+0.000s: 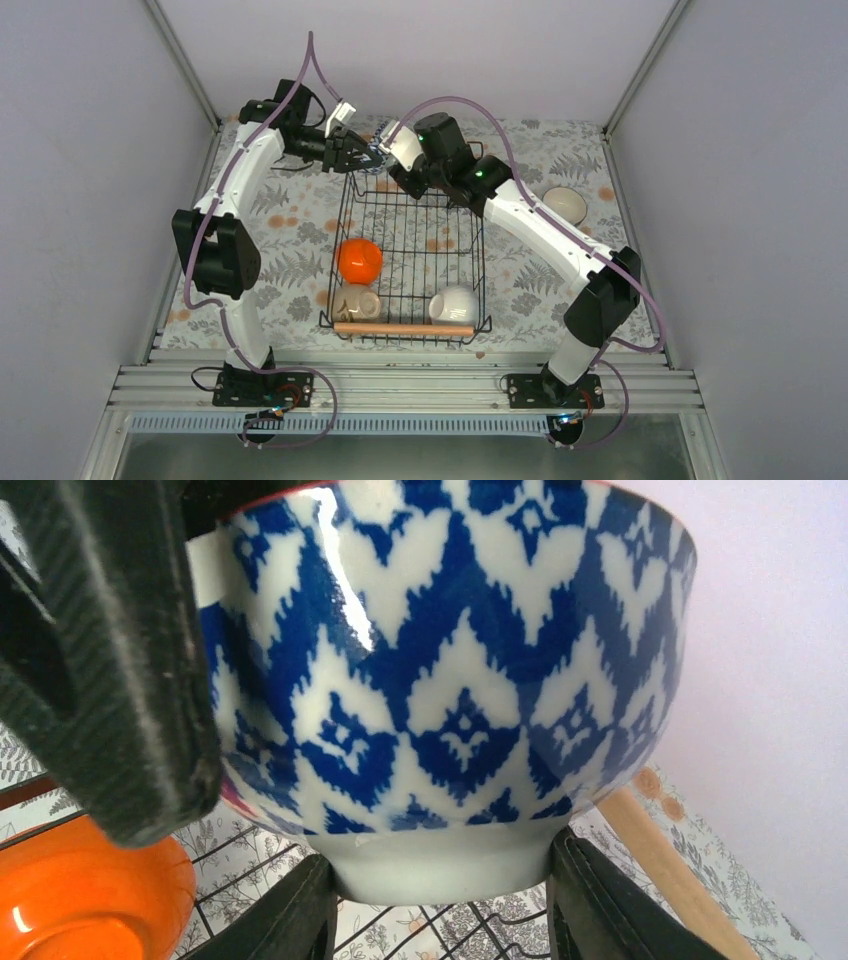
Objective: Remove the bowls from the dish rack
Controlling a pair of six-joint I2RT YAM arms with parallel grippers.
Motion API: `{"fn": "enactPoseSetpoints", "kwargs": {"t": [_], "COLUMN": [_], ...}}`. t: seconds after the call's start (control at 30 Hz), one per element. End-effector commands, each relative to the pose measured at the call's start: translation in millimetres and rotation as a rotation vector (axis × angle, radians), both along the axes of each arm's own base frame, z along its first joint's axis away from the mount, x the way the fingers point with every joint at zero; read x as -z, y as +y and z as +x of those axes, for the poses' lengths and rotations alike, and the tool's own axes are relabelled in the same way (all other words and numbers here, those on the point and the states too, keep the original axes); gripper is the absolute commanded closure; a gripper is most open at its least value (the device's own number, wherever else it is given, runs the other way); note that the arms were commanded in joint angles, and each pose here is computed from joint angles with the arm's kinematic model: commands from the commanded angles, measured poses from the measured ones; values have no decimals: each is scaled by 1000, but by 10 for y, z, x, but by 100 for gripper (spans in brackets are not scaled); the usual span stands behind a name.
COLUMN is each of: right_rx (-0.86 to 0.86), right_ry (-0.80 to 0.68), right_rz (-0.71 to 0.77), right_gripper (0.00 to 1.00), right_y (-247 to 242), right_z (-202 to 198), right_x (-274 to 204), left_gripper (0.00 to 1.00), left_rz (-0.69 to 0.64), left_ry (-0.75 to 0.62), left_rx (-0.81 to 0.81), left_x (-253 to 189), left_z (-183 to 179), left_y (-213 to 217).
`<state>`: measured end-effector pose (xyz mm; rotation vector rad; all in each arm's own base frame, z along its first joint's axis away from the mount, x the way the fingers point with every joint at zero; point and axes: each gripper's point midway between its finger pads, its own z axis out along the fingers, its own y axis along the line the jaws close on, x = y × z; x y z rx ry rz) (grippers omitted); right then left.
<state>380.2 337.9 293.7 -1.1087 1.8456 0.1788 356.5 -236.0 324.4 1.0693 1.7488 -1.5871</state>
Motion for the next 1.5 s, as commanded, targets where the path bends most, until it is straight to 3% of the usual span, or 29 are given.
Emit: {"fn": "enactPoseSetpoints", "kwargs": {"t": [0.0,0.17,0.3,0.6,0.77,1.03,1.23,1.47], "right_rx": [34,37,33,37,44,64,92,252], "right_ry": [-60,-64,-65,-82,-89,-62,-109,-165], "right_rz": [62,61,64,78,78,71,117,76], "right_gripper": [91,90,90,88,76,46,35,28], "right_y": [28,-4,-37,-134,-261,-603,-969,-1470], "right_z": [130,107,57,-42,-150,-493,-791,-702], "right_x": [-177,-186,-206,-348,-449,-644,-1017,-1067], "left_gripper": [78,78,90,97,98,98,98,98], "left_rz": [-58,-42,-16,41,107,273,410,502], "left_ry": [-17,-21,-24,-54,-68,-136,-237,-358], "left_rx": [38,34,21,-17,-60,-165,-247,-219], "left_x": [-183,-127,-84,-68,23,279,453,412], "left_z": [-148,-130,-101,-83,-47,61,86,-10], "left_y": [-49,-51,-49,-45,-46,-75,-234,-663]}}
